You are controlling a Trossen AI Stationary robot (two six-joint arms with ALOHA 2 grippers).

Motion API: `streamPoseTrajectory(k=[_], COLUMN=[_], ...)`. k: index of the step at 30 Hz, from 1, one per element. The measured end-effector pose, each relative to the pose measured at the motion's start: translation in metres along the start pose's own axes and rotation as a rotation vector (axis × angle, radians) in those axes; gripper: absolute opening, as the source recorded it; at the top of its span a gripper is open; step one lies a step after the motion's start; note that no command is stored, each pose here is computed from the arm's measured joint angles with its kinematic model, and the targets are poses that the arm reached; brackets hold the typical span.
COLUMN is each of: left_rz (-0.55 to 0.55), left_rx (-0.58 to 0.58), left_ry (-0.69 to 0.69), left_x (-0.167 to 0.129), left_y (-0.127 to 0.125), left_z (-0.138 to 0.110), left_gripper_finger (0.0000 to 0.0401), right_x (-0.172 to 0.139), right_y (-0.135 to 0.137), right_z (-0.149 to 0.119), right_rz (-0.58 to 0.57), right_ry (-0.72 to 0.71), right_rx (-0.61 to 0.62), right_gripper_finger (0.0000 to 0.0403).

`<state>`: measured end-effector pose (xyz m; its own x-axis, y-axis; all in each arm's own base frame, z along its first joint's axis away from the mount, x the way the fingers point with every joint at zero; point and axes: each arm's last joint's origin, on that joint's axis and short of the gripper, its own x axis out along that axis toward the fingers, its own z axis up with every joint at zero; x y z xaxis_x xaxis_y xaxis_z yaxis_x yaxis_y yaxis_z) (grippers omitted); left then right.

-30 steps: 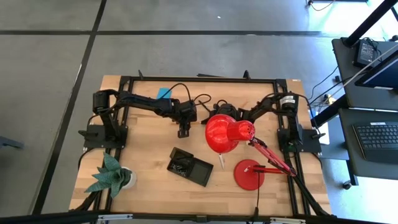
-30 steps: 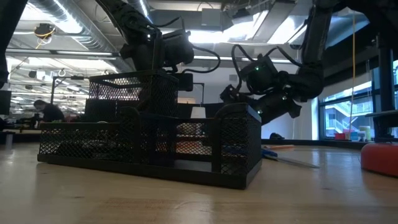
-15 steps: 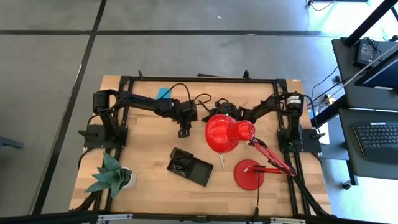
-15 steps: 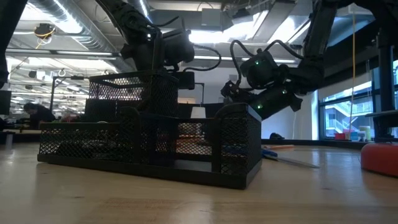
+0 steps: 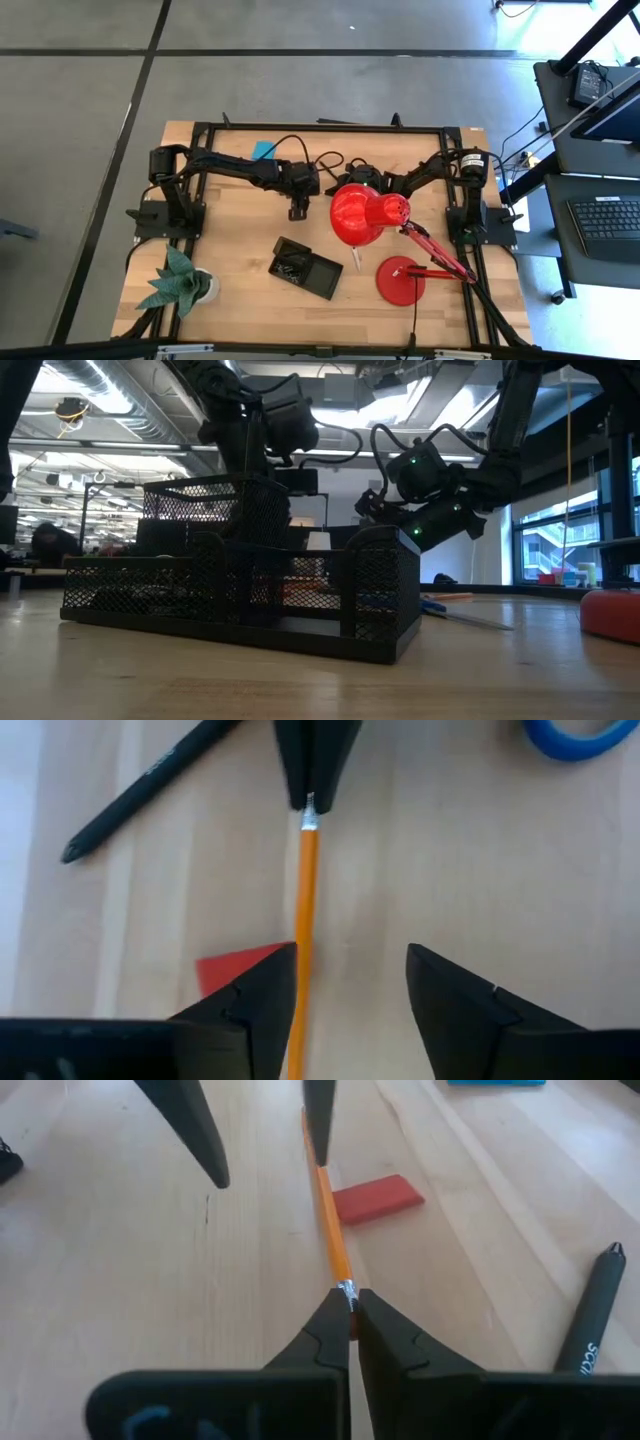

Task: Pick and place office supplies into organizer
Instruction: Put the left orange pencil into the desk organizer

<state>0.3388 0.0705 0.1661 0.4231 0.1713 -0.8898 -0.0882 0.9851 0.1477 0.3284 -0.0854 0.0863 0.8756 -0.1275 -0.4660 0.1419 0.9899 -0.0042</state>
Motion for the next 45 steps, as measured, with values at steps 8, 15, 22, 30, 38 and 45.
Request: streamPoseTrajectory(k=[8, 15, 22, 30, 38, 45], left_rz=[0.068, 0.062, 0.061, 0.06, 0.059, 0.058], left_rx=[-0.018, -0.032, -0.05, -0.069, -0.067, -0.065], left_ry=[0.023, 0.048, 0.052, 0.053, 0.062, 0.069], left_x=[0.0, 0.0, 0.0, 0.0, 0.0, 0.0], left_y=[0.002, 0.001, 0.001, 0.001, 0.001, 0.001], left_z=[-0.002, -0.004, -0.004, -0.005, -0.005, -0.006], left_gripper_finger=[0.0196, 0.0196, 0.0192, 0.0131, 0.0078, 0.0083], right_x=[0.0, 0.003, 0.005, 0.005, 0.005, 0.005], right_y=[0.004, 0.01, 0.013, 0.013, 0.013, 0.013], right_z=[0.003, 0.01, 0.014, 0.014, 0.014, 0.015], right_rz=[0.013, 0.035, 0.042, 0.042, 0.041, 0.041], right_ry=[-0.03, -0.054, -0.06, -0.061, -0.067, -0.071], right_rx=[-0.004, -0.017, -0.021, -0.021, -0.02, -0.018], right_gripper_finger=[0.0012, 0.0012, 0.0012, 0.0012, 0.0012, 0.0012])
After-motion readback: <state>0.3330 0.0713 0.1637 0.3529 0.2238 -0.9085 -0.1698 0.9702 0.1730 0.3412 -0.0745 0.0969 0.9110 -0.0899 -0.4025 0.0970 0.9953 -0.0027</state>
